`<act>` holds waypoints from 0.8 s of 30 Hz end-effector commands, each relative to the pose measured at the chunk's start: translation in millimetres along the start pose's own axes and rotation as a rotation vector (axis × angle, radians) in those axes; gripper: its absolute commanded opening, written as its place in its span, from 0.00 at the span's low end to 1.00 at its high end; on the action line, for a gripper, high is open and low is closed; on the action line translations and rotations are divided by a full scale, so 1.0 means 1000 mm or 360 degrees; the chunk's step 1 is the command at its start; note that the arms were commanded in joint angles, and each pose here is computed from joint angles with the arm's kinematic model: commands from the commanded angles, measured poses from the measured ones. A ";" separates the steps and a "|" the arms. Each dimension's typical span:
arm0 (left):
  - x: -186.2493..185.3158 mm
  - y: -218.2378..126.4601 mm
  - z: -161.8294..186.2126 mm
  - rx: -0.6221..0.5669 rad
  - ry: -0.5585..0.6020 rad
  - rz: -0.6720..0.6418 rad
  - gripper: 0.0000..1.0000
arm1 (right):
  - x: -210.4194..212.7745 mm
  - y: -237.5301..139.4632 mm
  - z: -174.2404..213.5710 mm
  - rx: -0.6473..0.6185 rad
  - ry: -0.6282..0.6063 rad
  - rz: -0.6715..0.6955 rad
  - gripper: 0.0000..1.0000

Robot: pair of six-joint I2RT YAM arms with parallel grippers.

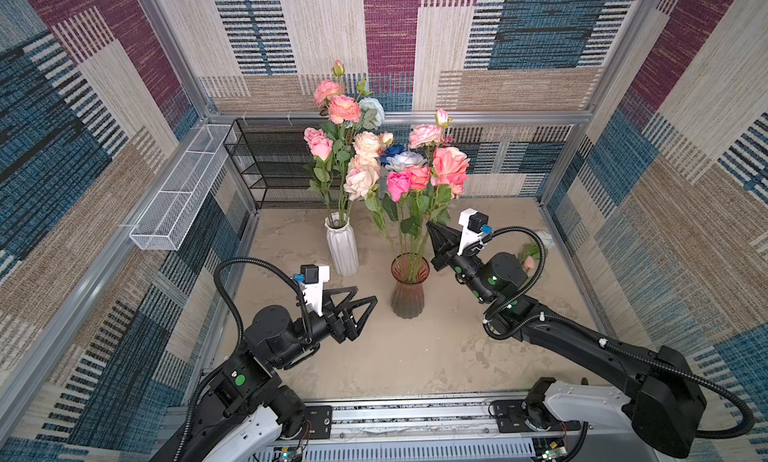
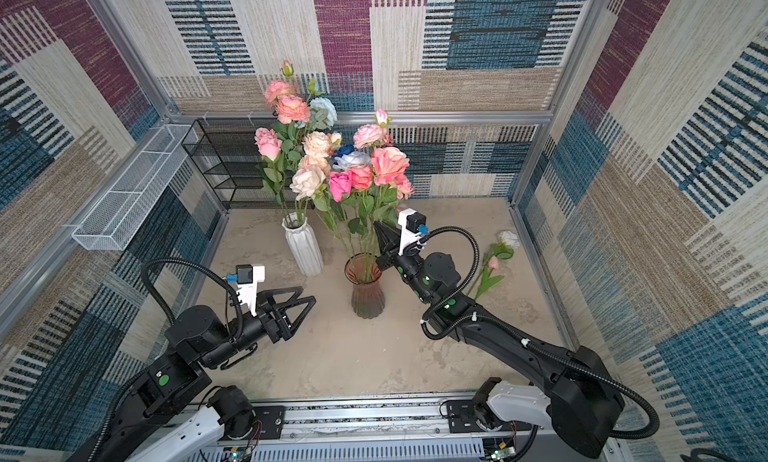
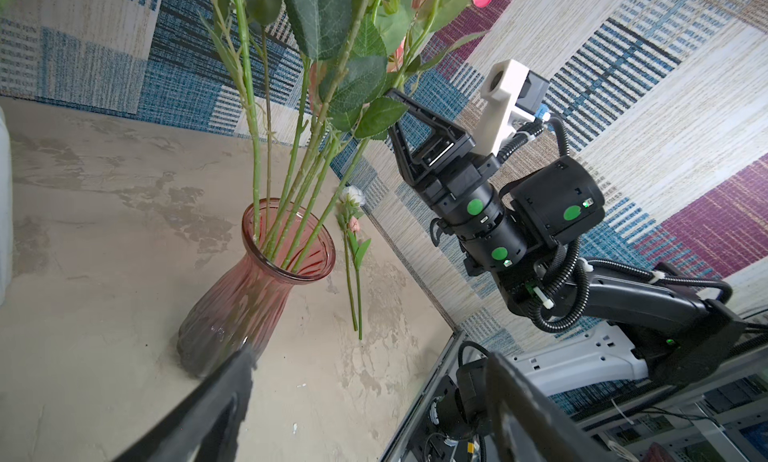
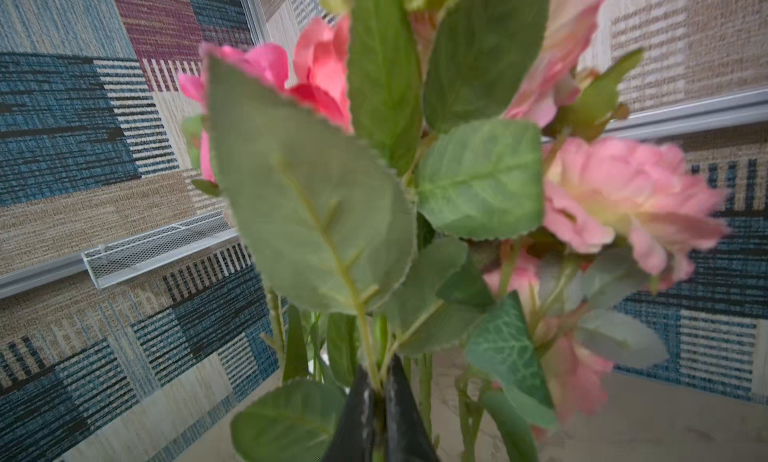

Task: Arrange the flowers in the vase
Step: 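Lower the pink rose into the red vase with the right gripper, then open the right gripper and draw it back from the red vase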

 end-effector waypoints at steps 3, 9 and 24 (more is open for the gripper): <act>-0.005 0.002 -0.007 -0.0048 0.0035 0.0053 0.88 | 0.003 -0.012 0.015 0.0143 0.0150 -0.0041 0.35; -0.007 0.002 -0.008 -0.0062 0.0042 0.0065 0.88 | 0.009 -0.025 0.013 0.0254 0.0247 -0.0052 0.54; -0.005 0.000 -0.005 -0.0097 0.0038 0.0083 0.89 | -0.006 -0.081 0.028 0.0532 0.0329 0.0146 0.81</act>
Point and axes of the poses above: each gripper's point midway between its finger pads, its own y axis out along the fingers, its own x axis along the line the jaws close on, z = x × y, the point moved 3 cm from there along -y, back along the fingers, and after that the axes turned 11 degrees about y, right-handed, at the moved point
